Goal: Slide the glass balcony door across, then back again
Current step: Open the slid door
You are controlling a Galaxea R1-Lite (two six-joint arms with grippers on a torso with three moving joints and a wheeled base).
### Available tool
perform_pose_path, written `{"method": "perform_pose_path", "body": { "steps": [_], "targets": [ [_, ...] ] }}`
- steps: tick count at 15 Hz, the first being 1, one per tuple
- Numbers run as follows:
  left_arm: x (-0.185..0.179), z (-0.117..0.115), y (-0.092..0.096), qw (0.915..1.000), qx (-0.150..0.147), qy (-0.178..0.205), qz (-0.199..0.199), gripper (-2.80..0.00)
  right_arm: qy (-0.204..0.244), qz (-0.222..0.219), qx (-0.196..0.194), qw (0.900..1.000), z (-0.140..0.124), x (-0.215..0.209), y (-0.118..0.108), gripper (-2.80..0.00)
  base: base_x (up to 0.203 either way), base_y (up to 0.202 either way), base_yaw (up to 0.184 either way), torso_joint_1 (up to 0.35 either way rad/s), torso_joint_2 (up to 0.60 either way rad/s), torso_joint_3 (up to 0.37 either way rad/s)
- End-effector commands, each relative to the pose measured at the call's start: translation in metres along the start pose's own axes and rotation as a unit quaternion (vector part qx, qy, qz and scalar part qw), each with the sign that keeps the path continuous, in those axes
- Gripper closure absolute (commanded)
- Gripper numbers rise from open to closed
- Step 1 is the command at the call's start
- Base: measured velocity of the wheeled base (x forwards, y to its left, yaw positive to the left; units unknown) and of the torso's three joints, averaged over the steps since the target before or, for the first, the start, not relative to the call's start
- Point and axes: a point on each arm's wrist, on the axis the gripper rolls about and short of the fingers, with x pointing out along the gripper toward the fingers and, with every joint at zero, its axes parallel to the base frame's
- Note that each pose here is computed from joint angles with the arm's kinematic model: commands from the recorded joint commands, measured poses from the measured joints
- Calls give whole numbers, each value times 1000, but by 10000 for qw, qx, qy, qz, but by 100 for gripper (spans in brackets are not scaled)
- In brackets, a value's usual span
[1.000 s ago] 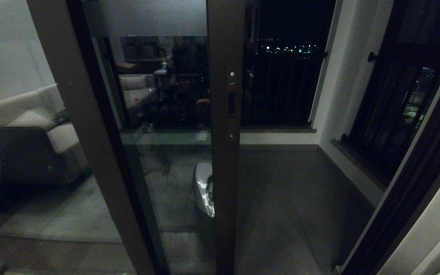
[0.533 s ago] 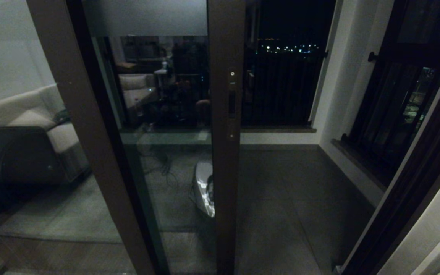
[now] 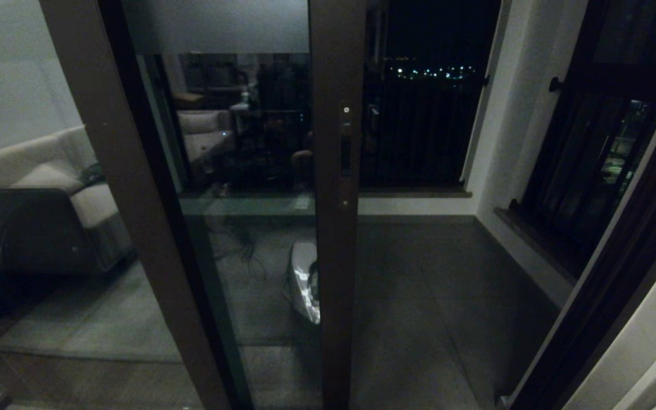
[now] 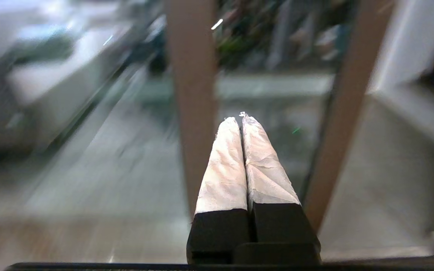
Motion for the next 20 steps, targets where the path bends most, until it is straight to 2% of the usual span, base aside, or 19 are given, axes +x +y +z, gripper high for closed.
{"method": "perform_pose_path", "body": {
  "steps": [1,3,5,7,9,11,13,16,20],
  "targets": [
    [18,36,0,9989,-125,262,-364,0,36,2,16,10000,-1,0,0,0,0,0,0,0,0,0],
    [42,67,1,9955,-314,519,-728,0,36,2,16,10000,-1,0,0,0,0,0,0,0,0,0],
    [78,91,3,9876,-512,888,-1187,0,36,2,16,10000,-1,0,0,0,0,0,0,0,0,0],
    [122,110,4,9756,-712,1171,-1714,0,36,2,16,10000,-1,0,0,0,0,0,0,0,0,0],
    [174,128,-7,9580,-898,1391,-2341,0,36,2,16,10000,-1,0,0,0,0,0,0,0,0,0],
    [220,136,-34,9406,-983,1604,-2827,0,36,2,16,10000,-1,0,0,0,0,0,0,0,0,0],
    [260,139,-65,9307,-1010,1752,-3049,0,36,2,16,10000,-1,0,0,0,0,0,0,0,0,0],
    [321,135,-108,9279,-991,1788,-3118,0,36,2,19,10000,-1,0,0,0,0,0,0,0,0,0],
    [380,131,-151,9282,-1015,1466,-3264,0,36,2,16,10000,-1,0,0,0,0,0,0,0,0,0]
  ]
}}
